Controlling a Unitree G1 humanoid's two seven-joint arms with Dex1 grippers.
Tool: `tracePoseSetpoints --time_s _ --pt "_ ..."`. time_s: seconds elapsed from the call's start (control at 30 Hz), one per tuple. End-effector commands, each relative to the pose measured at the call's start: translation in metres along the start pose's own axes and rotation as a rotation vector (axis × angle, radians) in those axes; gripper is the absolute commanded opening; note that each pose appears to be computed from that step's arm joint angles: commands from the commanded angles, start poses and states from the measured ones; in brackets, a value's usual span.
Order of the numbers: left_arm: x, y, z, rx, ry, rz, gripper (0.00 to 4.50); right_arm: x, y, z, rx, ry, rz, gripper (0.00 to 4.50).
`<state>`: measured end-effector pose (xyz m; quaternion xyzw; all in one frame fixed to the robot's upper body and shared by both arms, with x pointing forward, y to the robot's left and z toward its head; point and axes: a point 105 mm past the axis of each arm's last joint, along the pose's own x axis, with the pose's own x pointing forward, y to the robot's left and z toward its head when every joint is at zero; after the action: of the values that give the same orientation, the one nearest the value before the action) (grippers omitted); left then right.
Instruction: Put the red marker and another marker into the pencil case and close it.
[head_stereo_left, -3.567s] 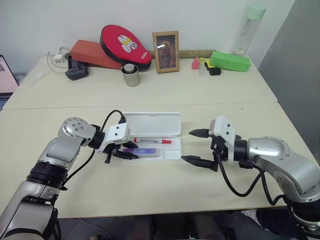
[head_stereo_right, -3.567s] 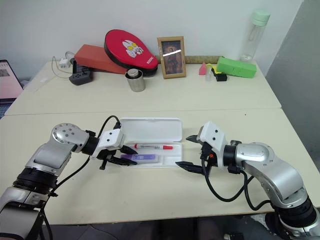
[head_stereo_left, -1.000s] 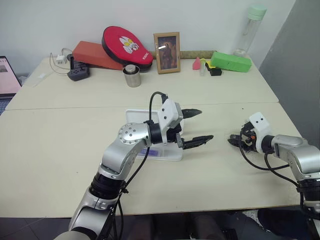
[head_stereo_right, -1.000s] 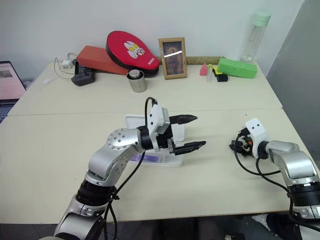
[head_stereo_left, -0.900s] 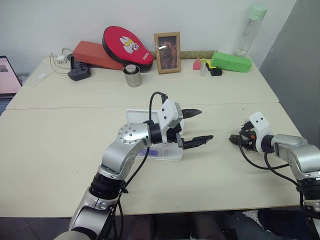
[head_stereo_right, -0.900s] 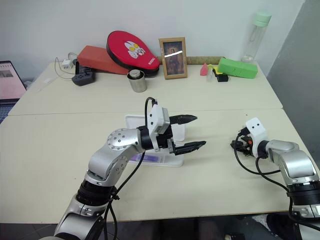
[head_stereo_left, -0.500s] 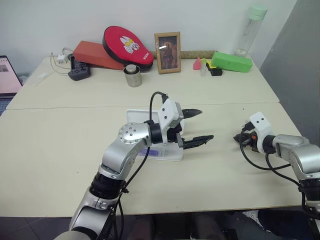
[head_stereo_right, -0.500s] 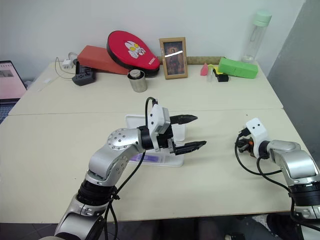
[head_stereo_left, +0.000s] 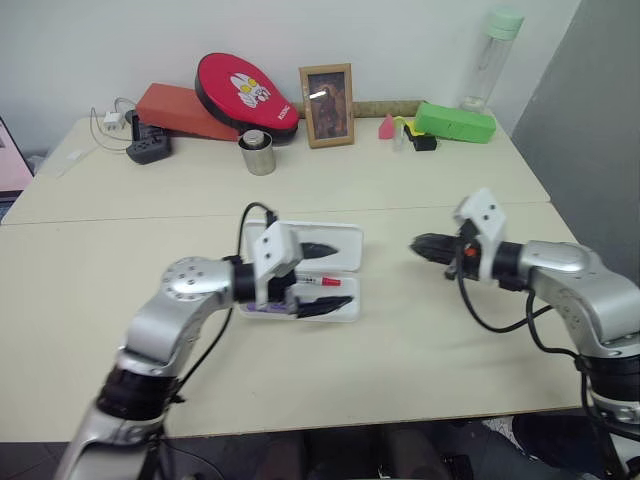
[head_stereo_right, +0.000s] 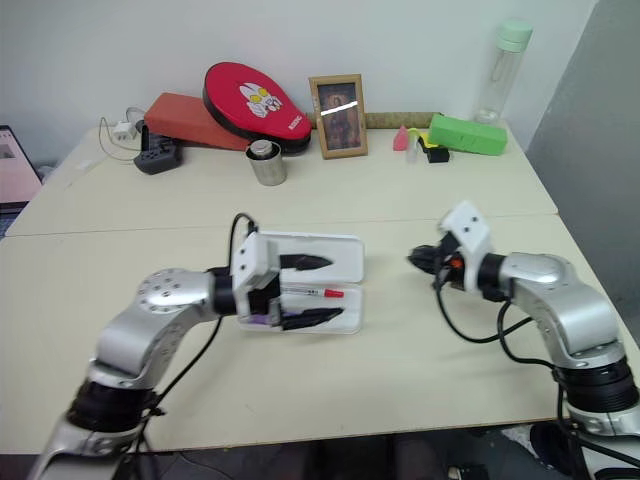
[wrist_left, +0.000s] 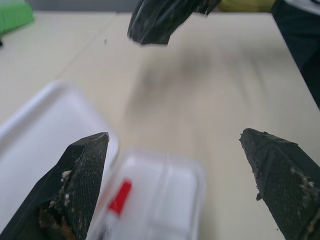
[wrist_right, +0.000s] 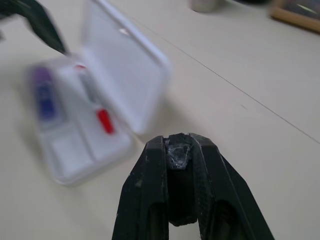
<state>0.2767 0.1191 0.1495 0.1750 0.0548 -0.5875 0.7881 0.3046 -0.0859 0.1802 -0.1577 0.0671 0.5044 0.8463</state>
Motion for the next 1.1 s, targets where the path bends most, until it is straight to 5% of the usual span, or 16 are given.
tracePoseSetpoints --time_s 0.03,0.27,0.67,0.73,1.1 --pt "-0.017 -0.002 0.012 0.048 -0.011 0.001 4.5 0.021 0.026 0.011 -0.086 -0.031 0.11 0.31" --pt "-0.043 0.007 0.01 0.033 0.03 0.1 4.5 0.061 0.05 -0.009 -0.127 0.026 0.224 0.31" --pt "-0.046 -0.001 0.015 0.014 0.026 0.117 4.5 0.065 0.047 -0.03 -0.125 0.095 0.261 0.31" --pt "-0.045 -0.001 0.015 0.014 0.028 0.121 4.5 0.067 0.046 -0.03 -0.119 0.093 0.262 1.01" --pt "-0.042 -0.002 0.014 0.01 0.031 0.126 4.5 0.059 0.043 -0.015 -0.093 0.042 0.265 3.42"
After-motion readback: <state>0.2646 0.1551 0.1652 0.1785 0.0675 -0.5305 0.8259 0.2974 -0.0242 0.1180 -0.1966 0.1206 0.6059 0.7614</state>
